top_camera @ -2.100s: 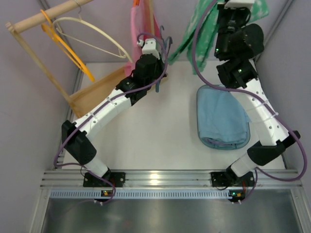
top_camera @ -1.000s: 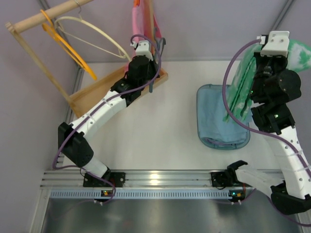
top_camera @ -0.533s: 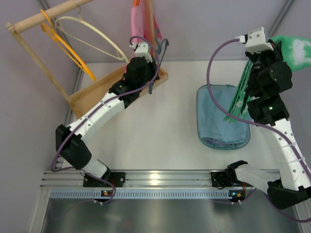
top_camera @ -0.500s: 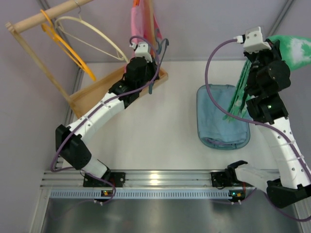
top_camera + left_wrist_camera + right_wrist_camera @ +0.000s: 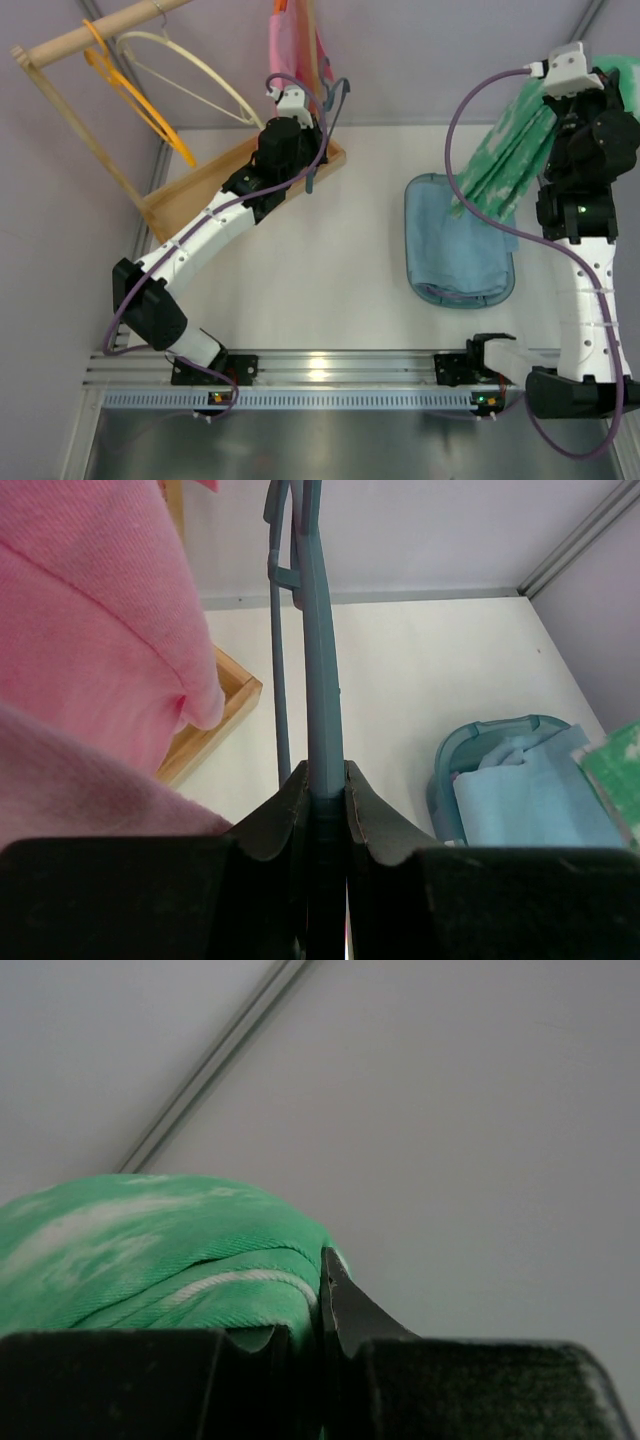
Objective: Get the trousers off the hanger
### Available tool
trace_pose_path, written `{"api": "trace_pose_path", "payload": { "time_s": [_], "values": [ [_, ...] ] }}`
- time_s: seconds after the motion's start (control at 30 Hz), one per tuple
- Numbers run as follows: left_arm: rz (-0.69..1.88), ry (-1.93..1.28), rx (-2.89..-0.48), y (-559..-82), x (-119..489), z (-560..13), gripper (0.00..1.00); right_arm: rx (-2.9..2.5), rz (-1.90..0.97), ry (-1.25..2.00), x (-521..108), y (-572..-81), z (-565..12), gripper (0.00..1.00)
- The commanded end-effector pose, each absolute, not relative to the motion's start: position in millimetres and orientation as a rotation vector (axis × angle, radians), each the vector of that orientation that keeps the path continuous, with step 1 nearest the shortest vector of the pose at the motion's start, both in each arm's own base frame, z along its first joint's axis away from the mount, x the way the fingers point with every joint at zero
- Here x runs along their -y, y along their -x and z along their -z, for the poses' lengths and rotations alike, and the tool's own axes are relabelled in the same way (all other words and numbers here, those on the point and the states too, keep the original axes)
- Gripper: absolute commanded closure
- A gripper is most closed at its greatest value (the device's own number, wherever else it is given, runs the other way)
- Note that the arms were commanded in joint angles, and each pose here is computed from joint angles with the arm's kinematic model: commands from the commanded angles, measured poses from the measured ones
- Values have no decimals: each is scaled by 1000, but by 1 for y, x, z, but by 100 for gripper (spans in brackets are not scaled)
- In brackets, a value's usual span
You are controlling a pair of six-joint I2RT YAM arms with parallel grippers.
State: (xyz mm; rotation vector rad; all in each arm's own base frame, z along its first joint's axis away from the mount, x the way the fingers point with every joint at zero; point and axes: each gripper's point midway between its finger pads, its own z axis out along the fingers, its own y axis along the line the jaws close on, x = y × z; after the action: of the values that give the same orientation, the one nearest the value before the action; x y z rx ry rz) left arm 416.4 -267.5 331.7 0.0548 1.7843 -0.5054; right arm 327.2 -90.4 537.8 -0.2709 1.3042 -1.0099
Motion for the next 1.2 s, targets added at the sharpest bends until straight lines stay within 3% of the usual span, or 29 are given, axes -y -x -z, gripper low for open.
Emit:
{"api": "trace_pose_path", "payload": {
  "time_s": [0.0,0.27,0.53,0.87,1.17],
  "values": [
    [567,-41,-1660,-421,272,-374,100,-1090,1009,179,97,-292,-602,100],
    [584,-55,-1675,-426,281,-368,100,-1078,992,163,113,-279,-583,100],
    [582,-59,-1685,-428,283,-362,100,-1161,845,170,105,-299,-527,100],
    [579,-60,-1683,-428,283,-363,100,-1209,699,200,77,-317,-507,100],
    [568,-56,-1677,-426,279,-364,100,-1408,672,306,19,-335,-450,100]
  ]
}}
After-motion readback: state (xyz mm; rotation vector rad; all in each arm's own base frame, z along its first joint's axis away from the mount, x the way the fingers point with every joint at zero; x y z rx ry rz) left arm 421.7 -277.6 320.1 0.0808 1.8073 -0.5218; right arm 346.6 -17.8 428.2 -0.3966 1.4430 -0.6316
